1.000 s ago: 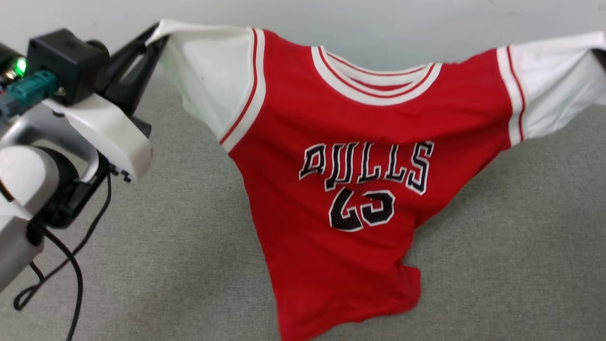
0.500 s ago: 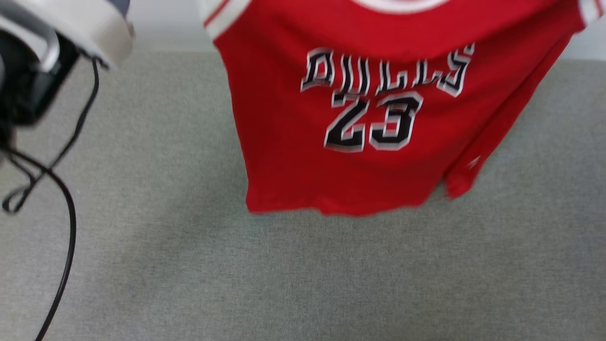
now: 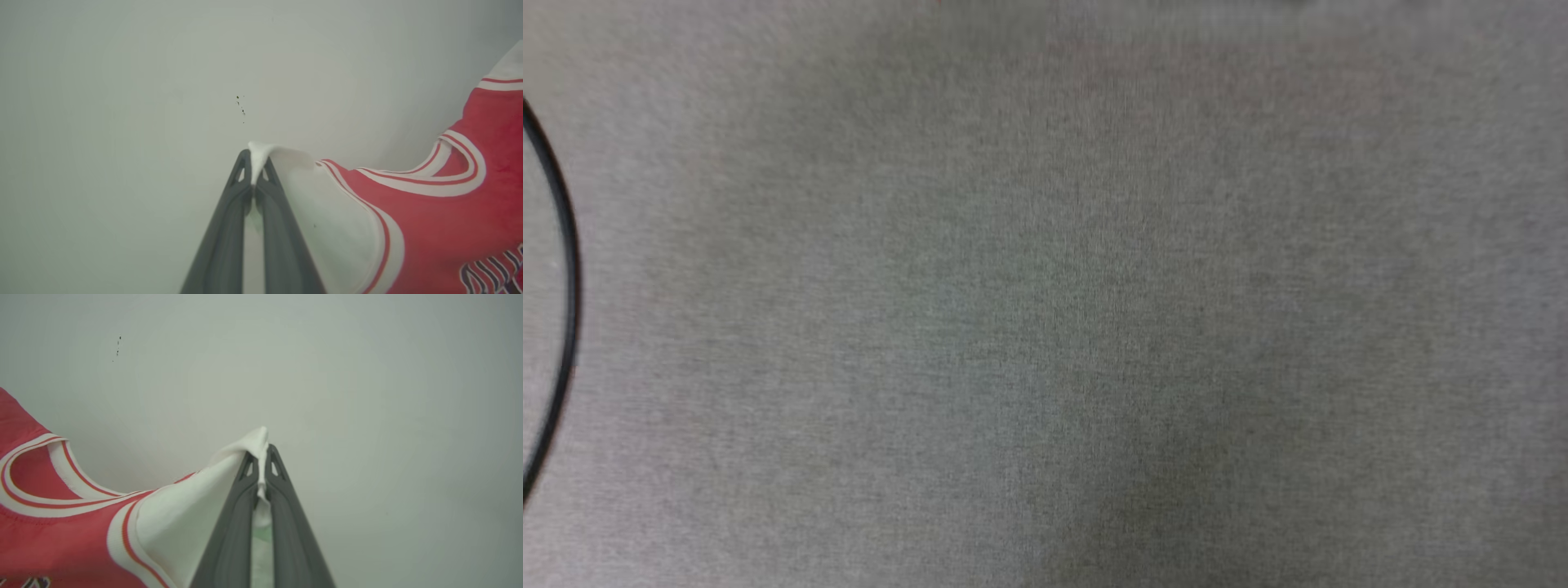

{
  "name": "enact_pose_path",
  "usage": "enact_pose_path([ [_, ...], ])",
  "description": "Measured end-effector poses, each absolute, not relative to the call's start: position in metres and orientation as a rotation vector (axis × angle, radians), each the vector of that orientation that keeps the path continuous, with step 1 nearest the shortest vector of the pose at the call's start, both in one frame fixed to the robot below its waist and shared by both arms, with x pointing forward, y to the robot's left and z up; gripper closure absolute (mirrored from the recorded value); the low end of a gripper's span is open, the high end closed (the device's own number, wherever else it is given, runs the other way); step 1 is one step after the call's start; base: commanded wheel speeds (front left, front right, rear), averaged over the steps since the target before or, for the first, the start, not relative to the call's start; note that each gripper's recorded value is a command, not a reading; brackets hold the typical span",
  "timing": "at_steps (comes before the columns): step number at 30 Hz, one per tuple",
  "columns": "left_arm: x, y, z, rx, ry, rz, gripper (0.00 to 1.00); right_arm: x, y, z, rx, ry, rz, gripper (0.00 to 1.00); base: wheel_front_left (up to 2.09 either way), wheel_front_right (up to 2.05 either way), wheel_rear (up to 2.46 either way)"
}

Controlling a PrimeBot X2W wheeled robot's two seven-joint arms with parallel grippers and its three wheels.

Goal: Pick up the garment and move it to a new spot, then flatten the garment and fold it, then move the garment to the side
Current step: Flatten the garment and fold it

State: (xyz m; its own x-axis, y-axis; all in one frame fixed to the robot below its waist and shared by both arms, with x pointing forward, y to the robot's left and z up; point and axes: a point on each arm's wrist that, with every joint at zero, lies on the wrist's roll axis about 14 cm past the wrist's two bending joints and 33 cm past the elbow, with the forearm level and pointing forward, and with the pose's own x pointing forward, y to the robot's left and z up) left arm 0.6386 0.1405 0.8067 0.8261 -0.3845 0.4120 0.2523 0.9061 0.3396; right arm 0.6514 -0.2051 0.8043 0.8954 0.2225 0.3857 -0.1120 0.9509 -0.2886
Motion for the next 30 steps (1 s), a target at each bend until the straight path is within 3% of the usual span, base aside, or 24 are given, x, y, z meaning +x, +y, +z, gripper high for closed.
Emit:
enact_pose_path([
  [8, 0.684, 0.157, 0.778, 0.250, -0.463, -0.290, 1.00, 0.702, -0.199, 0.772, -0.270, -0.382, 0.169, 1.00, 0.00, 0.00, 0.00],
  [16, 0.699, 0.172, 0.723, 0.191, -0.366, -0.277, 1.00, 0.719, -0.191, 0.714, -0.258, -0.288, 0.211, 1.00, 0.00, 0.00, 0.00],
  [23, 0.678, 0.184, 0.660, 0.125, -0.265, -0.273, 1.00, 0.700, -0.183, 0.638, -0.226, -0.157, 0.280, 1.00, 0.00, 0.00, 0.00],
  [30, 0.626, 0.199, 0.598, 0.075, -0.146, -0.235, 1.00, 0.646, -0.173, 0.576, -0.186, -0.047, 0.371, 1.00, 0.00, 0.00, 0.00],
])
